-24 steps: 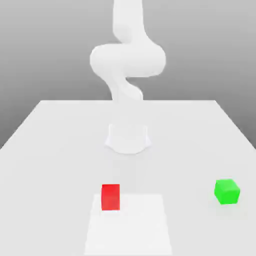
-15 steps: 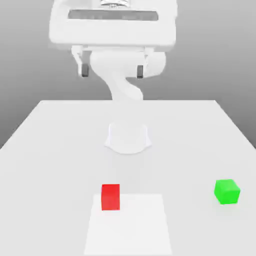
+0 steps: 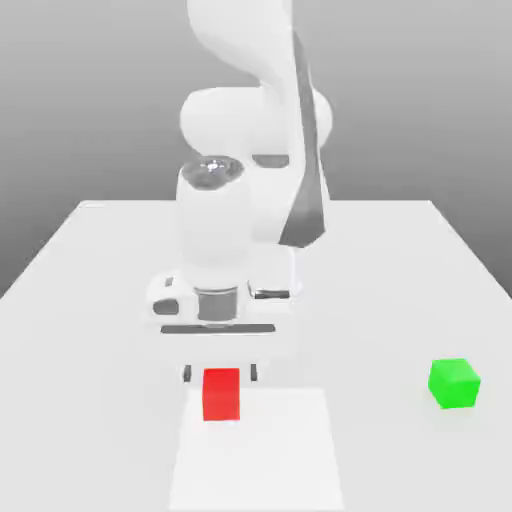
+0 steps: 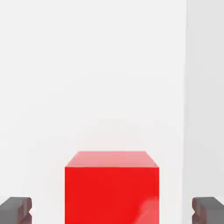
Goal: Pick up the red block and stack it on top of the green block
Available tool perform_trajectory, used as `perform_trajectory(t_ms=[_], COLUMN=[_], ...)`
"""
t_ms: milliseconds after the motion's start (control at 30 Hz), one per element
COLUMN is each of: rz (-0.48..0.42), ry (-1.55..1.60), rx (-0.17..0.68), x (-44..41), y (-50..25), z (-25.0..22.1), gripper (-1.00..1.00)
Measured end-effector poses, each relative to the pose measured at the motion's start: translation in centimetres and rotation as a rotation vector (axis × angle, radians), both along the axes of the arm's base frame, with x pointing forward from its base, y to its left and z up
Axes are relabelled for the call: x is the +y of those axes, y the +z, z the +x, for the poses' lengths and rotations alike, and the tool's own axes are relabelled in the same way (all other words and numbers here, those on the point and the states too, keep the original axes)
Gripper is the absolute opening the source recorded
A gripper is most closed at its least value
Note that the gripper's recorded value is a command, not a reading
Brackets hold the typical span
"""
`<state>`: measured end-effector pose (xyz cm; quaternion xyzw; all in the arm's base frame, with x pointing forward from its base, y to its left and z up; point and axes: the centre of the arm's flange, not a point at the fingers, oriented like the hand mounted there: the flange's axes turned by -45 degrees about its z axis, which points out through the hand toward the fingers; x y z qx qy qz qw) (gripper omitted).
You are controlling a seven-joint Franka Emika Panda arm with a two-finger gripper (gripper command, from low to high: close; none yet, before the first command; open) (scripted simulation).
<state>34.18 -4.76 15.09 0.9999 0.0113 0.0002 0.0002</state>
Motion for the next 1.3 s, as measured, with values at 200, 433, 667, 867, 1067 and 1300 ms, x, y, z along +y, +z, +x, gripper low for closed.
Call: perform_trajectory(t_ms=[200,433,667,867,1067,1300], rz=[0.000,0.000,-0.007,-0.007,-0.002,-0.001], ry=[0.000,-0.001,0.390,0.989,1.444,1.404], rx=[0.001,0.001,0.001,0.001,0.001,0.001], x=[0.0,0.0,9.0,24.1,35.1,33.8], y=[-0.6,3.2,6.8,8.3,8.0,3.3], z=[-0.1,0.1,2.0,0.2,-5.5,-4.1], gripper=[-1.00,-1.00,-1.00,-1.00,-1.00,1.00])
